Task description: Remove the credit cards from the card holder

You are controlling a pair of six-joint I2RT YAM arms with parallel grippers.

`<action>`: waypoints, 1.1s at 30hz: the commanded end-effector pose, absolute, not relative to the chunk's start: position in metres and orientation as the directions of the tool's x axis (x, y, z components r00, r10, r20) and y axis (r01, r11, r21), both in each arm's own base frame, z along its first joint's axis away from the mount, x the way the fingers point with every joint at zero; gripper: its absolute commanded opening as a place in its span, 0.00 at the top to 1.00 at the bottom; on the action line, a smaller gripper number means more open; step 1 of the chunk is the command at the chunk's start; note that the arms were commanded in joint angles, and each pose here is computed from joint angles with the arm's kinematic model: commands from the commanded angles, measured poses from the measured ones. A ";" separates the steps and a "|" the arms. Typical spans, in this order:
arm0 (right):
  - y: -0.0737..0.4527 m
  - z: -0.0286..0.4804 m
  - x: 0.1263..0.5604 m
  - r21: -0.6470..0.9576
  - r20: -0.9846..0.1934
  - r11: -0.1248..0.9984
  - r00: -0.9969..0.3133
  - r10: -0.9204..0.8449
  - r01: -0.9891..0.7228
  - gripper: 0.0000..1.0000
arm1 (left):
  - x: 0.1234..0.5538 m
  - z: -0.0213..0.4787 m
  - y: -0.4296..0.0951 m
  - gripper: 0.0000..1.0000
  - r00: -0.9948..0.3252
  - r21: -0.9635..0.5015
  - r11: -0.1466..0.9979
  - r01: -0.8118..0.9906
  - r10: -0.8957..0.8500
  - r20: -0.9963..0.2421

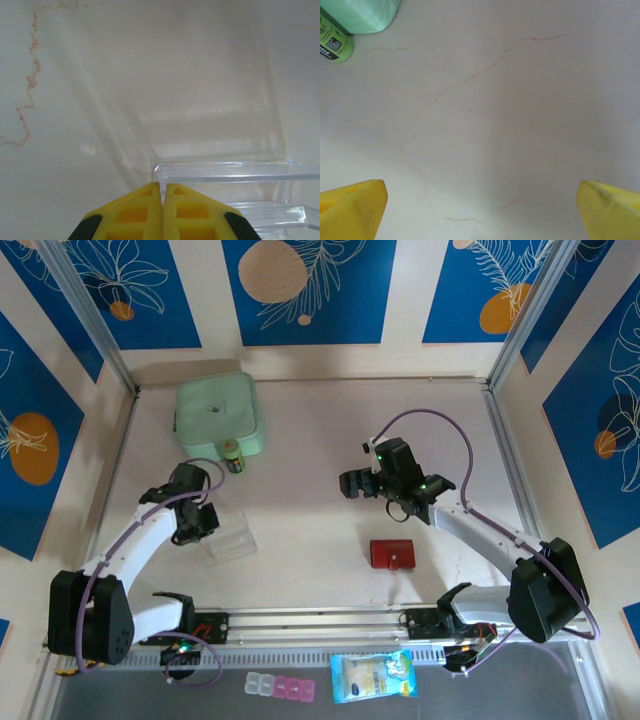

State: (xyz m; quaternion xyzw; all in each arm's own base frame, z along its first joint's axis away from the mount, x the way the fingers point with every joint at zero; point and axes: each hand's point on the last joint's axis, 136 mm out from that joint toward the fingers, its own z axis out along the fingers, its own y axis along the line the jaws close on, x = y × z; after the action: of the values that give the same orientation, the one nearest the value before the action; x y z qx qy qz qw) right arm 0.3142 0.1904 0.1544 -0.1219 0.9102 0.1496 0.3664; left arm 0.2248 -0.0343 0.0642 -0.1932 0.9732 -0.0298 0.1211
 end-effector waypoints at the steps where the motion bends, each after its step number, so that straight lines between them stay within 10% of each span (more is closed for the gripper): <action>1: 0.187 0.160 0.310 0.185 -0.709 0.930 -0.698 -0.098 -0.319 0.03 | 0.227 0.068 -0.038 1.00 -0.911 -0.095 0.939 -0.332 -0.345 -0.225; 33: 0.129 0.197 0.289 0.056 -0.741 0.977 -0.664 -0.096 -0.204 0.02 | 0.438 0.123 -0.283 1.00 -0.924 -0.164 0.983 0.077 0.008 -0.382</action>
State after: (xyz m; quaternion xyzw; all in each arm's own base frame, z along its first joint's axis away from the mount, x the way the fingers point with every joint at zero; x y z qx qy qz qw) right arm 0.2908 0.1377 0.1881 -0.0834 0.9112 0.0799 0.3955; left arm 0.4332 -0.2807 0.1184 0.0143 0.9752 -0.1045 0.1946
